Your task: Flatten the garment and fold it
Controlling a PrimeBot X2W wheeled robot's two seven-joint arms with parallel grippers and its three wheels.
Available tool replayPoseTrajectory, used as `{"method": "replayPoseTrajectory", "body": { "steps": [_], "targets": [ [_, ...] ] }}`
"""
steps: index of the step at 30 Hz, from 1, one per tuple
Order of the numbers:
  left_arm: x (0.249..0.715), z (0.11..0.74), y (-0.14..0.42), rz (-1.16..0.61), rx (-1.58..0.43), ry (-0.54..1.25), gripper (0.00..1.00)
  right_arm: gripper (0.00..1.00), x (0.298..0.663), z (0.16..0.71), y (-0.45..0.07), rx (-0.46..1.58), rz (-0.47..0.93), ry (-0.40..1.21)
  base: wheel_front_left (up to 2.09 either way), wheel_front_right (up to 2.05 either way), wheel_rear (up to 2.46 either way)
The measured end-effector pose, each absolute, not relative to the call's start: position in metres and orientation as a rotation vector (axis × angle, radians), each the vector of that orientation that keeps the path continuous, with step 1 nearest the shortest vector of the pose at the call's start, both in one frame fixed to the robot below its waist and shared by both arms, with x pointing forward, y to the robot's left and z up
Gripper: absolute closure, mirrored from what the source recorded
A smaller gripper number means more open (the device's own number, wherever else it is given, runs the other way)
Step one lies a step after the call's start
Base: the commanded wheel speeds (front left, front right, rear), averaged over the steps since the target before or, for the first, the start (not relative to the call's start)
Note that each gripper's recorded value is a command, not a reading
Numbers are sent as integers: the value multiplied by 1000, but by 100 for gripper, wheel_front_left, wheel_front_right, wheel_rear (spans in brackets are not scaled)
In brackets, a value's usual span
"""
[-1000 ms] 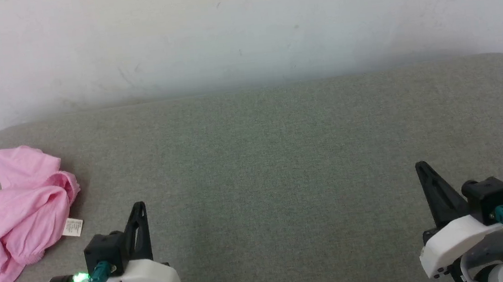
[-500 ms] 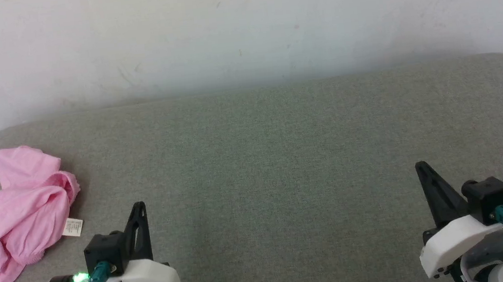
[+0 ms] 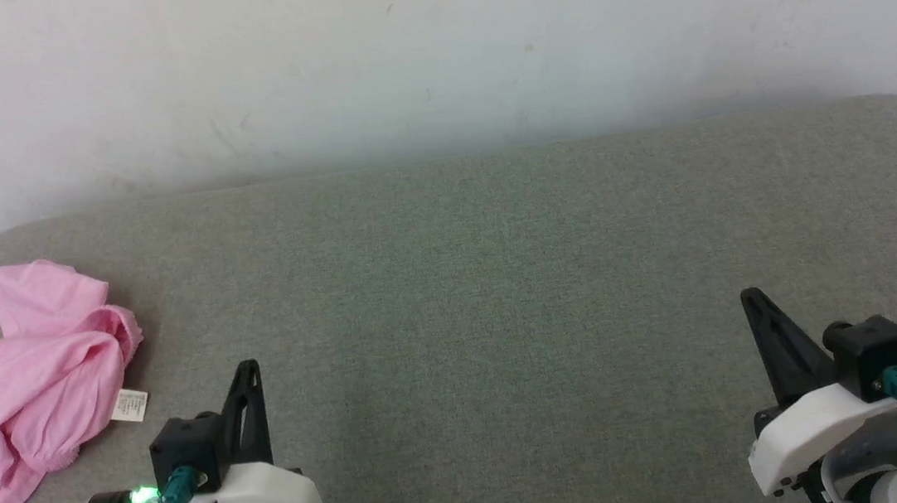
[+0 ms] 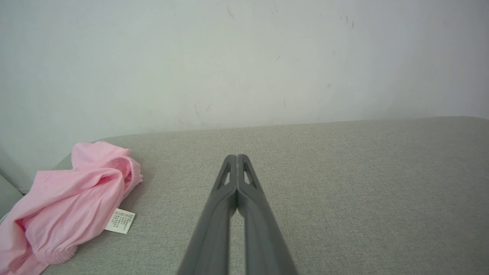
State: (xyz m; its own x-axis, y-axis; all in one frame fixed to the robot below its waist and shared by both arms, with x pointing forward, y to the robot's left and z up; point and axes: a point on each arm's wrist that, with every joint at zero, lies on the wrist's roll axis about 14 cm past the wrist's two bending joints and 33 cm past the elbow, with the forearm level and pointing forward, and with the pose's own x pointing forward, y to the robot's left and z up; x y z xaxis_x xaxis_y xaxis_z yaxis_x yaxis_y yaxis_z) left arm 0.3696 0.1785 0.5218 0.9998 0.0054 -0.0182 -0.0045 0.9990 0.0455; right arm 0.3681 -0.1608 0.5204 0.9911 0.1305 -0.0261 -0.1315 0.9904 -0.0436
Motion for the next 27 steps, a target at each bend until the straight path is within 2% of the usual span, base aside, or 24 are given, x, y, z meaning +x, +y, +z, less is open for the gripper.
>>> {"method": "replayPoseTrajectory", "body": {
  "steps": [27],
  "targets": [
    [370, 522, 178, 5, 46, 18, 100, 100, 368, 520, -161, -45, 131, 23, 0, 0, 0]
  ]
}}
